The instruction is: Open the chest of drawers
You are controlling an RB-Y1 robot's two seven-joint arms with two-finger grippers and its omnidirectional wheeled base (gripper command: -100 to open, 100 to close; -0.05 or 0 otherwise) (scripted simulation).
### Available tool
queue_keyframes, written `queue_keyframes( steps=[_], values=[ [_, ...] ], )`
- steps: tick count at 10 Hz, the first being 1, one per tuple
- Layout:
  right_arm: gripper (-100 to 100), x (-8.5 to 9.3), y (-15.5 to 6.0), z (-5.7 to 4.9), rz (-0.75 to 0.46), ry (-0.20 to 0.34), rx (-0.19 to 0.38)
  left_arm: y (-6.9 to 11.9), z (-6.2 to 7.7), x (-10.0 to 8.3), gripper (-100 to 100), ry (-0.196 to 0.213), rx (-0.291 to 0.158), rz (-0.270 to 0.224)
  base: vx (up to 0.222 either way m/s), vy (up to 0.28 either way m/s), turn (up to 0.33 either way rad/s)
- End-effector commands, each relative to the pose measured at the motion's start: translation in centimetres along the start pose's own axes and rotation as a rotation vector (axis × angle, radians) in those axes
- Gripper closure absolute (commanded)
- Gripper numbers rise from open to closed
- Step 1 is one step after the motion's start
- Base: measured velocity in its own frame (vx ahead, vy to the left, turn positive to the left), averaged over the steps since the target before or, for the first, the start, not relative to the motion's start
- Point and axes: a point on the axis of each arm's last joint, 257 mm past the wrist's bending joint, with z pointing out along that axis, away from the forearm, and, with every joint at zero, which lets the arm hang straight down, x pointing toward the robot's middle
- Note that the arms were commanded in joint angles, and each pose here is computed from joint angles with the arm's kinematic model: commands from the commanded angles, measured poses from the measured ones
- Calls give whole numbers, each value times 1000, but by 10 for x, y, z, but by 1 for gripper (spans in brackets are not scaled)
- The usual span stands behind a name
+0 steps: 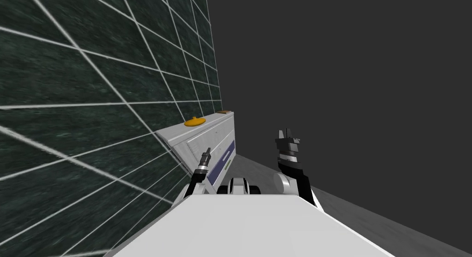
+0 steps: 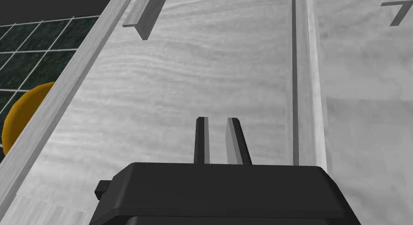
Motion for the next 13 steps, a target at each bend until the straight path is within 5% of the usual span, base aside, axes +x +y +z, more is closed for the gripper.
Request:
queue_keyframes(
  steps=[1,10,13],
  values=[
    [0,0,0,0,0,0,0,27,-7,3,-100,1,-57,-3,41,0,-68],
    [0,0,0,0,0,0,0,83,-30,26,-100,14,-158,-38,46,9,-28],
    [0,0,0,0,0,0,0,101,-39,47,-100,11,-194,-79,46,9,-34]
  ],
)
